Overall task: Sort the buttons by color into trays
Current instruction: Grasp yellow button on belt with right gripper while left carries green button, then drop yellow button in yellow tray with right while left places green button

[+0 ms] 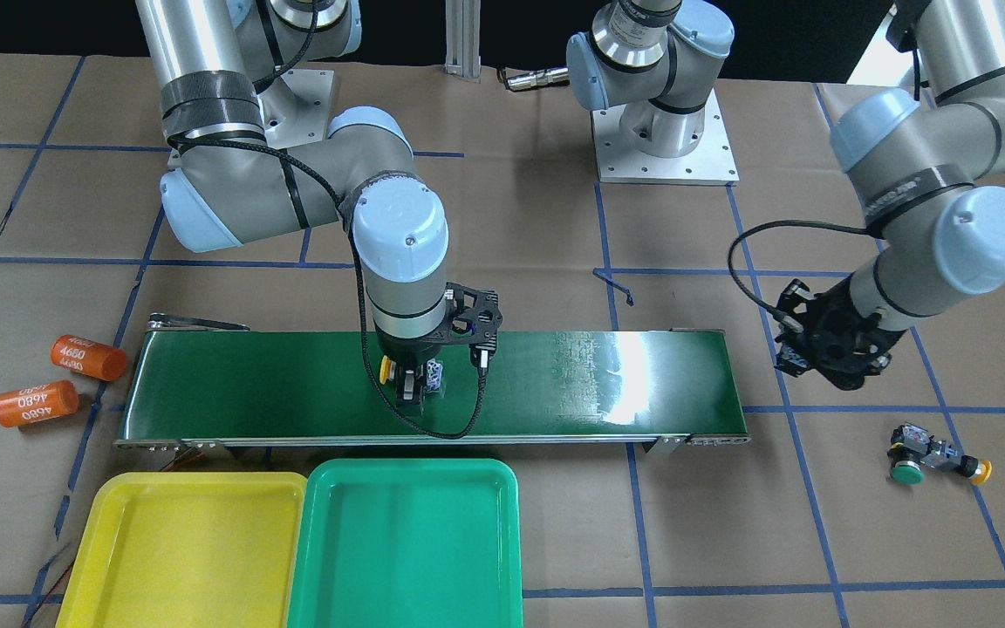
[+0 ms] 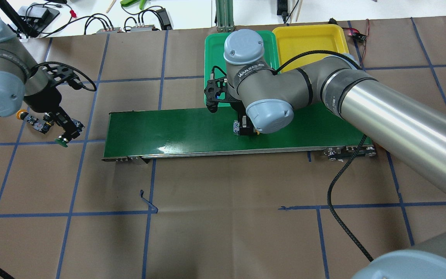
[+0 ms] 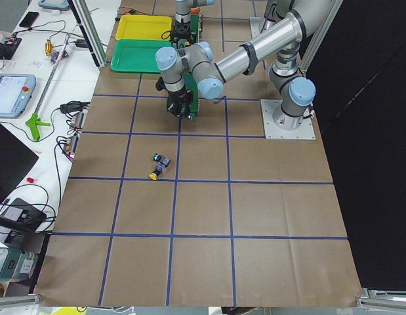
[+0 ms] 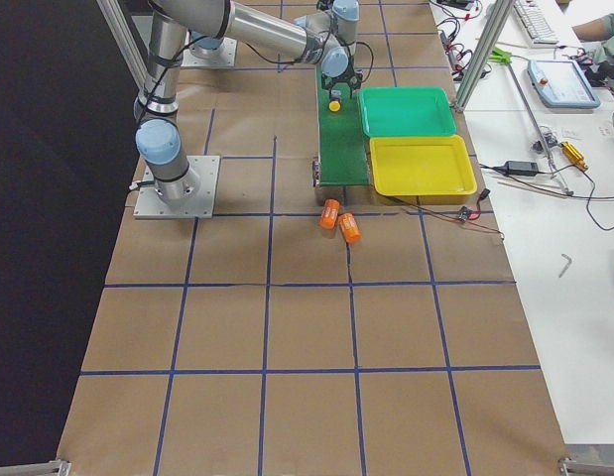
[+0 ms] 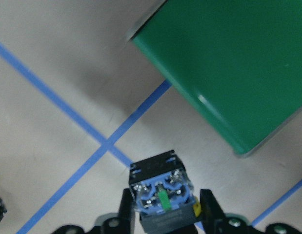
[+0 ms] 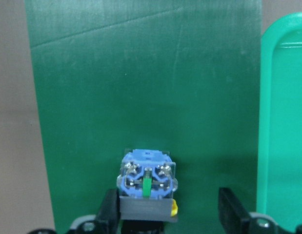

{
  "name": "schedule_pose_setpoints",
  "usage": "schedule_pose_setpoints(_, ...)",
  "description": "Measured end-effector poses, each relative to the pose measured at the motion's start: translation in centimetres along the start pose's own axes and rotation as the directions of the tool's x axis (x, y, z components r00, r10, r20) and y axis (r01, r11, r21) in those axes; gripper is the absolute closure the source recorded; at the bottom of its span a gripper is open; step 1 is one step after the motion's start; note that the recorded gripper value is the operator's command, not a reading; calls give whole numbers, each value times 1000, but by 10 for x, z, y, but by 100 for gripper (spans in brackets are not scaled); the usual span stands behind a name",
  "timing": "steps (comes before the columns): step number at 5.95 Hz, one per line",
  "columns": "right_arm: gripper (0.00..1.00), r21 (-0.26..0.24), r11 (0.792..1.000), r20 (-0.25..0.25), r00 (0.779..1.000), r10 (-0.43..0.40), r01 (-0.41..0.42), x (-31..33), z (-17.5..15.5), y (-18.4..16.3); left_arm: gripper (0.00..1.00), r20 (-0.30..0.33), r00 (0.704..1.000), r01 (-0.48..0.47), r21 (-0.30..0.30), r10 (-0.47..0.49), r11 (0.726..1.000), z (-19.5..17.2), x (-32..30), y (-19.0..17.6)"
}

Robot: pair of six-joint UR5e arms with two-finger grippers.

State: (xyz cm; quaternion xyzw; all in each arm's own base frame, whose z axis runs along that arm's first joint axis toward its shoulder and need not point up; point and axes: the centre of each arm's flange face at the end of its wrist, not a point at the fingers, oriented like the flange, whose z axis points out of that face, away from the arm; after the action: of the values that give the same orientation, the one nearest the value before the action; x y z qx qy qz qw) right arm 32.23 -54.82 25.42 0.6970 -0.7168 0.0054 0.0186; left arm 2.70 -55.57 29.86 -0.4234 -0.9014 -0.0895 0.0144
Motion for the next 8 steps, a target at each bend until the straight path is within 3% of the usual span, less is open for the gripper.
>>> schedule_pose_setpoints(1, 74, -19, 1000, 4, 1000, -7, 7, 3, 4, 13, 100, 23, 985, -168, -41, 169, 985, -4, 37, -45)
schedule_pose_setpoints(2, 77, -49, 999, 5, 1000, -22, 22, 3, 6, 28, 100, 47, 941, -332, -61, 335, 941, -3, 72, -84)
schedule_pose_setpoints(3, 78, -69, 997, 4, 999, -41, 41, 1, 3, 43, 99, 74, 877, -471, -71, 475, 879, 2, 93, -108)
schedule_pose_setpoints(4, 82, -74, 996, 1, 999, -42, 42, 0, -3, 55, 95, 96, 824, -553, -77, 559, 829, 9, 100, -121)
schedule_pose_setpoints(5, 83, -73, 996, -12, 999, -44, 43, 0, -16, 66, 27, 108, 795, -592, -79, 597, 802, 18, 99, -129)
schedule_pose_setpoints(6, 83, -75, 996, -35, 998, -50, 48, 1, -34, 77, 8, 109, 784, -606, -77, 611, 791, 25, 96, -133)
schedule_pose_setpoints(7, 83, -85, 995, -68, 996, -59, 53, 2, -59, 91, 6, 112, 786, -604, -76, 608, 794, 25, 94, -133)
schedule_pose_setpoints(8, 83, -96, 993, -100, 992, -79, 70, 13, -81, 111, 4, 131, 806, -573, -71, 577, 817, 15, 89, -125)
